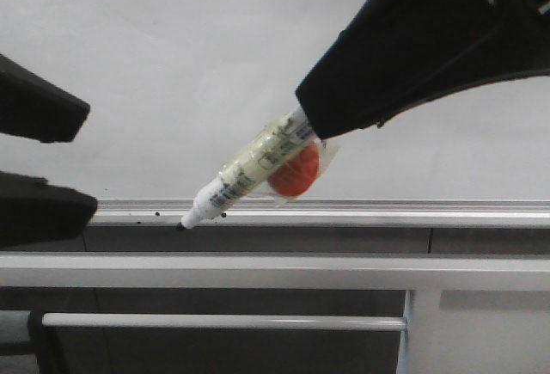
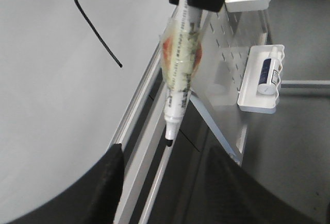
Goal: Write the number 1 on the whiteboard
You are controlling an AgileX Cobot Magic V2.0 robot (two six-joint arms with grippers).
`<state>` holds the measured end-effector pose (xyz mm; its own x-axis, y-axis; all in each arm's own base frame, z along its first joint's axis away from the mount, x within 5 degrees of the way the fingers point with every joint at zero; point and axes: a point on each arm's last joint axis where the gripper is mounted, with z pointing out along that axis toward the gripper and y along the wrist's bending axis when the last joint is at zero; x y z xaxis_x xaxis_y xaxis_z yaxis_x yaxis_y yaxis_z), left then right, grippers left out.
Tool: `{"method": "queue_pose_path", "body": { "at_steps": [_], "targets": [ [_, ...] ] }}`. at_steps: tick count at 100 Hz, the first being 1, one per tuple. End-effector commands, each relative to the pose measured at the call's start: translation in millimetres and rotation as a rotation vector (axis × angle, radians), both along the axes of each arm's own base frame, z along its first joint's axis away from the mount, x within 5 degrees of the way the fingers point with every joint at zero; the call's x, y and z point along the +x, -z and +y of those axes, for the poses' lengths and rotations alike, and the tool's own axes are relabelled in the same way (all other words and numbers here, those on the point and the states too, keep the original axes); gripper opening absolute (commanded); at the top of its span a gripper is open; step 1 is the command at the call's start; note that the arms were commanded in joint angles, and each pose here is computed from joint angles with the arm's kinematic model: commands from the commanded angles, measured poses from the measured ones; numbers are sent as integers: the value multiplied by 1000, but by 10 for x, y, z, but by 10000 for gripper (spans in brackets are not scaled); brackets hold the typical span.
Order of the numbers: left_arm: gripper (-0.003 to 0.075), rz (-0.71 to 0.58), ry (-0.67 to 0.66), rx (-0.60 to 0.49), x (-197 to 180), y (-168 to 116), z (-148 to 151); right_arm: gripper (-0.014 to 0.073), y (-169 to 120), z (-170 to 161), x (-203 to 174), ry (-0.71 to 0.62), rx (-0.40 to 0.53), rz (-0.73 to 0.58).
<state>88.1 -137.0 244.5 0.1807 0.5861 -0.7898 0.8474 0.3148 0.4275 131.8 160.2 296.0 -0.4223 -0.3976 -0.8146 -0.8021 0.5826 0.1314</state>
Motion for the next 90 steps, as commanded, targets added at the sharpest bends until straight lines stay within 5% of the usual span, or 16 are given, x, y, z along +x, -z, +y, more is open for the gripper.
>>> {"method": "queue_pose_path", "body": {
  "at_steps": [1,90],
  "targets": [
    [337,-36,36,-77,19,-149,-102,-63,-222,38,68,33,85,-52],
    [337,0,42,-47,209,-164,-423,-63,-292,173,63,-6,105,-13]
  ]
}}
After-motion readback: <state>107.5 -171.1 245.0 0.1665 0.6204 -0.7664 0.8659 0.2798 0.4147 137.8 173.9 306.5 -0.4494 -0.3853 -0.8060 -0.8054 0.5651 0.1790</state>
